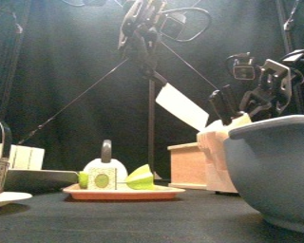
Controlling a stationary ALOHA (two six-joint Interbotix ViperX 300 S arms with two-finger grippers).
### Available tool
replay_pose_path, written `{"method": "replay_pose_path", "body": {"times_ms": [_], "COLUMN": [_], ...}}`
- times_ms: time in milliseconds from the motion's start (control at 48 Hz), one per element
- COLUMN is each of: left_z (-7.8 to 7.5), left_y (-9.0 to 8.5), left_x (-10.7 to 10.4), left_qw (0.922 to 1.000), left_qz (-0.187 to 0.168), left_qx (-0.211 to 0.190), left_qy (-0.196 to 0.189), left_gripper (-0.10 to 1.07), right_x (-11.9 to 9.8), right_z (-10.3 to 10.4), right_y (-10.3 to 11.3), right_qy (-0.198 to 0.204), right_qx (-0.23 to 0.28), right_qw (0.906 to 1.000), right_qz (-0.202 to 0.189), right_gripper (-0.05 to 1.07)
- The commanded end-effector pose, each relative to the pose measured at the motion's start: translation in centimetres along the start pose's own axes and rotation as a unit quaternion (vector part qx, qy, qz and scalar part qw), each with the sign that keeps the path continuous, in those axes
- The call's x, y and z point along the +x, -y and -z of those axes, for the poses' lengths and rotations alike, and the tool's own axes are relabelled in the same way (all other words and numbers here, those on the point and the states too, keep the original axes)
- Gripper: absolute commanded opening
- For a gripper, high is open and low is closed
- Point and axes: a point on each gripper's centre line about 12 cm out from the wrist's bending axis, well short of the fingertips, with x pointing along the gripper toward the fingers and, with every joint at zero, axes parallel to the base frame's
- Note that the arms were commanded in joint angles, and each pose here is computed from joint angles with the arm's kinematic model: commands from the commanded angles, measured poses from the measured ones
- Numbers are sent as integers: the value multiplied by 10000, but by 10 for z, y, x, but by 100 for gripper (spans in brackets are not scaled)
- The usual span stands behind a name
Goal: Put cleaver back in holder
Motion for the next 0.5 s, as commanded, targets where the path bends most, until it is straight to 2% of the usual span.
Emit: {"method": "replay_pose_path", "body": {"times_ms": [0, 250, 479], "left_z": [-7, -8, -18], "left_y": [3, 5, 3], "left_x": [-16, -6, -5], "left_qw": [9997, 9997, 9992], "left_qz": [121, 242, 399], "left_qx": [7, 23, 36], "left_qy": [233, 75, 82], "left_gripper": [41, 41, 41], "right_x": [0, 4, 7], "right_z": [-2, 3, 3], "right_y": [-2, -3, -4], "right_qy": [38, -86, -138], "right_qx": [23, 20, 7], "right_qw": [10000, 9999, 9999], "right_qz": [-51, -49, -35], "right_gripper": [31, 31, 31]}}
